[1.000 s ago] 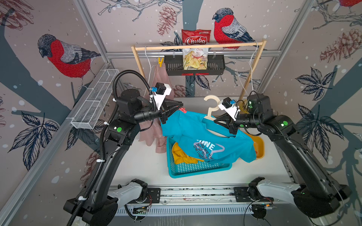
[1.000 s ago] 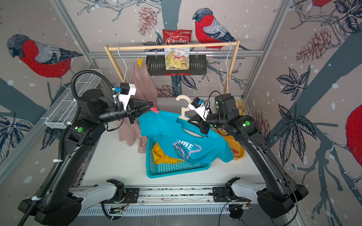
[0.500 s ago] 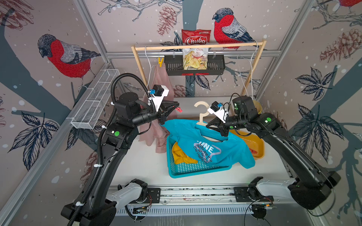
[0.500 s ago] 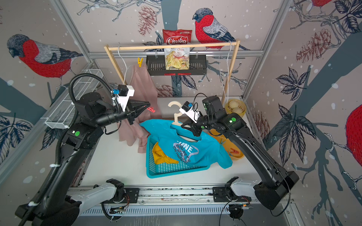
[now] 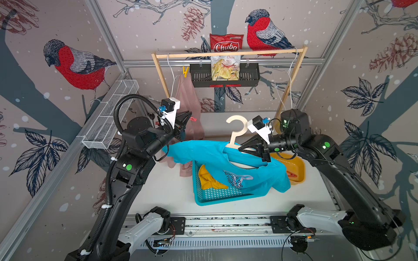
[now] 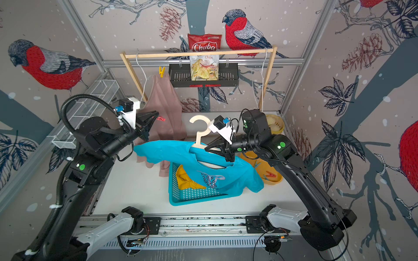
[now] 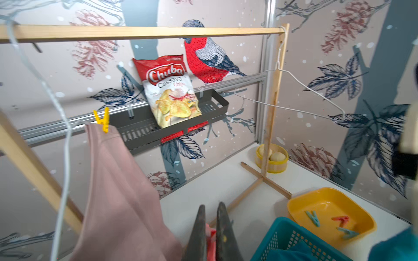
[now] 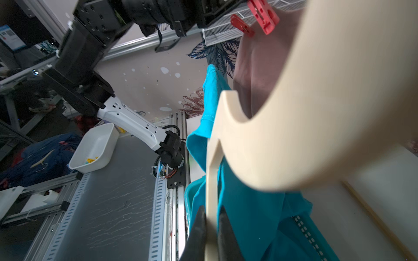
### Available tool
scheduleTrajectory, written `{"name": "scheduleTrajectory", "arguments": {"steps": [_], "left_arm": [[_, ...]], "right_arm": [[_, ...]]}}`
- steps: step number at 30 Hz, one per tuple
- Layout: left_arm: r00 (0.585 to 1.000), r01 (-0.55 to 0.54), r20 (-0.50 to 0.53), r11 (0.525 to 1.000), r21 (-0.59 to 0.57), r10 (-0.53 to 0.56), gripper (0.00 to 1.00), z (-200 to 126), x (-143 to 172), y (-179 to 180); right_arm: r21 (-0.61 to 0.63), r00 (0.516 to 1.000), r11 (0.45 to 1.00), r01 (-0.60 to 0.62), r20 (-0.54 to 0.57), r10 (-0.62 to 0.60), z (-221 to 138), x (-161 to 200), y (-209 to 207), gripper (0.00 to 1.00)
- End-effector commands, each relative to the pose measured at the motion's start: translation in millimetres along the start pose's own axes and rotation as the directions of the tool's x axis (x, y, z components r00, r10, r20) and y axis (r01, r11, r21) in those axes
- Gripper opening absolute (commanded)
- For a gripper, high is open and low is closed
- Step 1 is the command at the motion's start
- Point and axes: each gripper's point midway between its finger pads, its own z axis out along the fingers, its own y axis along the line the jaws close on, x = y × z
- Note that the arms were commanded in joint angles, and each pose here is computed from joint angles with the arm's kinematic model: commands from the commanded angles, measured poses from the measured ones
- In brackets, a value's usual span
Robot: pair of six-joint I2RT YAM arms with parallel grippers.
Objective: Remove the clothespins securing t-shirts to the hanger
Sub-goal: Place the hanger in the basket.
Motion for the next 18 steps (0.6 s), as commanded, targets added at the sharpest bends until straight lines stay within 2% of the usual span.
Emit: {"name": "scheduleTrajectory", "arguments": {"steps": [1, 6, 10, 13, 14, 16, 18], "left_arm": [[0.997, 0.001, 0.08, 0.996, -0.093, 0.006, 0.0, -3, -20, 16], [0.998, 0.016, 0.058, 0.995, -0.099, -0.01, 0.0, 1, -11, 18], [0.998, 0.043, 0.041, 0.994, -0.105, -0.039, 0.0, 5, -2, 20], [0.995, 0.095, 0.03, 0.992, -0.088, -0.093, 0.0, 10, 8, 18], [0.992, 0.121, 0.028, 0.989, -0.082, -0.119, 0.0, 12, 13, 17], [0.985, 0.173, 0.021, 0.983, -0.066, -0.172, 0.0, 16, 23, 15], [0.973, 0.229, 0.011, 0.972, -0.045, -0.229, 0.0, 20, 33, 11]], "right_arm": [[-0.03, 1.0, 1.0, -0.003, 0.027, 0.004, 2, -2, 2, 0.0], [-0.021, 0.988, 0.99, -0.138, -0.076, 0.136, 27, 39, -30, 0.0], [0.024, 0.954, 0.966, -0.258, -0.15, 0.258, 57, 77, -65, 0.0], [0.101, 0.908, 0.935, -0.341, -0.224, 0.355, 76, 111, -94, 0.14], [0.133, 0.886, 0.921, -0.367, -0.252, 0.39, 81, 122, -103, 0.25], [0.181, 0.854, 0.903, -0.389, -0.298, 0.427, 87, 136, -114, 0.43], [0.235, 0.831, 0.892, -0.385, -0.333, 0.446, 88, 146, -121, 0.55]]}}
